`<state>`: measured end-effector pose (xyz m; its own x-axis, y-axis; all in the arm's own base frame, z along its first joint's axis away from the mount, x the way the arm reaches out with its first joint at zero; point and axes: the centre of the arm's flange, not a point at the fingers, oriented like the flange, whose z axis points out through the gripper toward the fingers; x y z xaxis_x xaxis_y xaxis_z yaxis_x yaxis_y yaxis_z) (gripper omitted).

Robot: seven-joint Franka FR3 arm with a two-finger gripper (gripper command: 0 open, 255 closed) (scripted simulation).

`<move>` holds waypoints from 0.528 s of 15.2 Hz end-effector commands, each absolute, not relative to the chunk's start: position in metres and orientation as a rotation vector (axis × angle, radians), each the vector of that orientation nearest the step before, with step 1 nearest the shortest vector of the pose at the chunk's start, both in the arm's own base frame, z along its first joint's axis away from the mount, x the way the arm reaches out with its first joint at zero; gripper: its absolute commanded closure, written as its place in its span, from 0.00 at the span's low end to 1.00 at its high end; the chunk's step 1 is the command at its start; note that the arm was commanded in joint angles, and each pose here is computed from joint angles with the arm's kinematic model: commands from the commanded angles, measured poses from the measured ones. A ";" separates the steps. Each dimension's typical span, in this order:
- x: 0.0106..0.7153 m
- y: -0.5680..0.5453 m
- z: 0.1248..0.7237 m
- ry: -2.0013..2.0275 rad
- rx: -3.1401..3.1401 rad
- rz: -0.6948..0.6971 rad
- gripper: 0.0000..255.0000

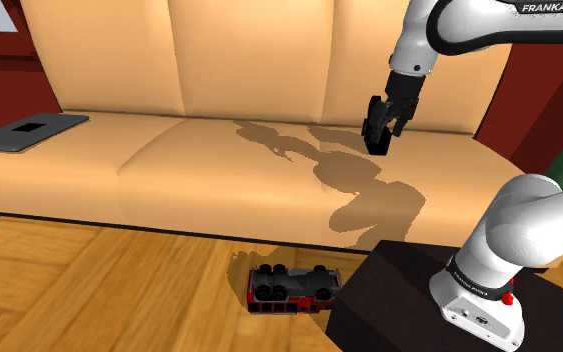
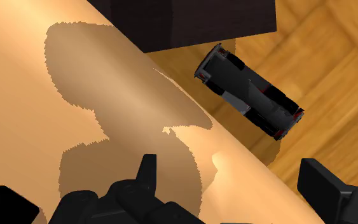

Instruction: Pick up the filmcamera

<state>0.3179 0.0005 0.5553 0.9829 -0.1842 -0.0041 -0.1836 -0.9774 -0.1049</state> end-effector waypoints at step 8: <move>0.376 -0.069 0.551 0.637 -2.986 0.014 0.00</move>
